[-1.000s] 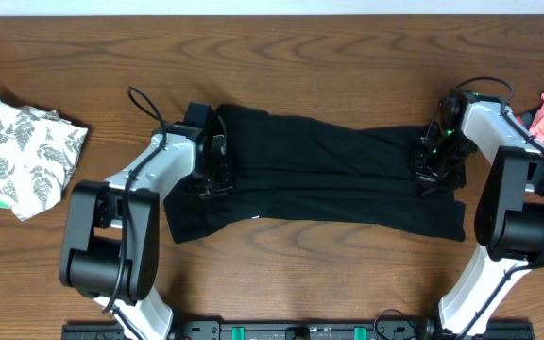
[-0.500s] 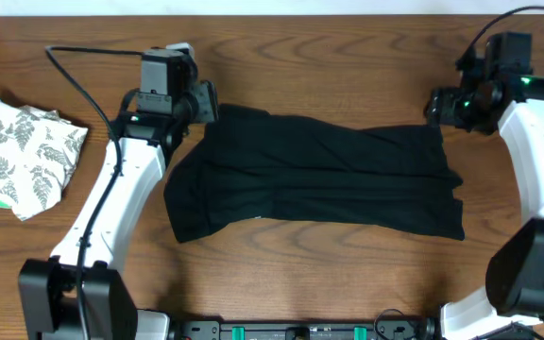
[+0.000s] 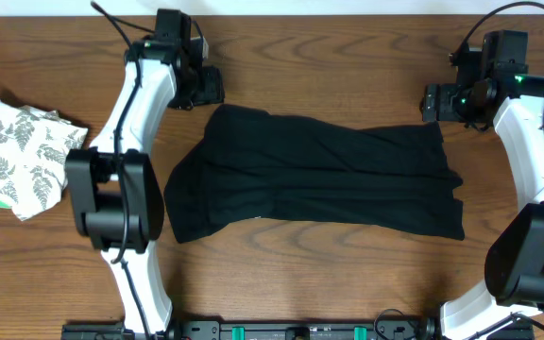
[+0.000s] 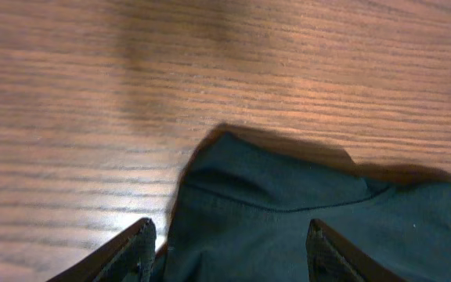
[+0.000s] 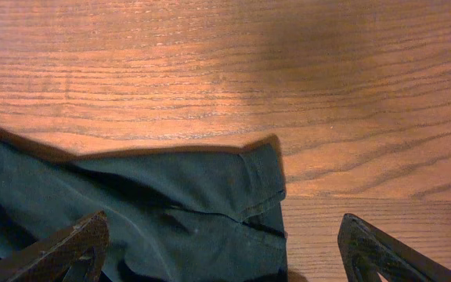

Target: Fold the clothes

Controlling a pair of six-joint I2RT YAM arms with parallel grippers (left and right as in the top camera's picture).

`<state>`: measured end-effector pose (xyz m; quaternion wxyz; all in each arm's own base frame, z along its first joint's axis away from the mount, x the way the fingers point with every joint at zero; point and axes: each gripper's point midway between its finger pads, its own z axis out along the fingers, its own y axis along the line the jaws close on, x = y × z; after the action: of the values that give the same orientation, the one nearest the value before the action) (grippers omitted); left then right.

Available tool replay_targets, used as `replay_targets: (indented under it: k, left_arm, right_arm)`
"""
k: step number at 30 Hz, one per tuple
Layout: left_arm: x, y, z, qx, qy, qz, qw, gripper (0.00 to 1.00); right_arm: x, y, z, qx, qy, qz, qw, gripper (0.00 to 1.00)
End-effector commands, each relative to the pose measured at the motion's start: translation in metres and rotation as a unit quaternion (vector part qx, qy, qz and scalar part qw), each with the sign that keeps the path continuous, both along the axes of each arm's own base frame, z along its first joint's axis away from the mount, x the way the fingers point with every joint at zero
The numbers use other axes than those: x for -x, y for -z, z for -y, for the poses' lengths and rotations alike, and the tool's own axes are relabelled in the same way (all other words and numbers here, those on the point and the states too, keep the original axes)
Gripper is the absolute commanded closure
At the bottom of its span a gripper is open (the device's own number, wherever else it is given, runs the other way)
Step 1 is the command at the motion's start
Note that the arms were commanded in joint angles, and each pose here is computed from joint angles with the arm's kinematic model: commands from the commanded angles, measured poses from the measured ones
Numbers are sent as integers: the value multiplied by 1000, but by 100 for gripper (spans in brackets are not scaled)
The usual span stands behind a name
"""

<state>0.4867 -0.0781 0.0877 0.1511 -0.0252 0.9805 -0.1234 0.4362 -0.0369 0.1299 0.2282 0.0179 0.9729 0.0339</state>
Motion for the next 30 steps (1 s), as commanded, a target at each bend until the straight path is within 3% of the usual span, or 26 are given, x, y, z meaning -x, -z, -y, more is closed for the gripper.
replay_targets:
  k: [1,12,27,30]
  left_arm:
    - [-6,14,4,25,19,-17,999,38]
    - [-1,72,3,16,41,-65,997,38]
    - [12,71,24,67,58,-90,992,38]
    - [14,71,25,67,59,-93,992,44]
  right_arm:
    - [1,4,0,1,-12,-4,1000,8]
    - [11,8,-4,-6,-14,-27,1000,11]
    - [16,10,-4,-9,-10,-37,999,16]
    - [16,10,-4,-9,-10,-39,999,17]
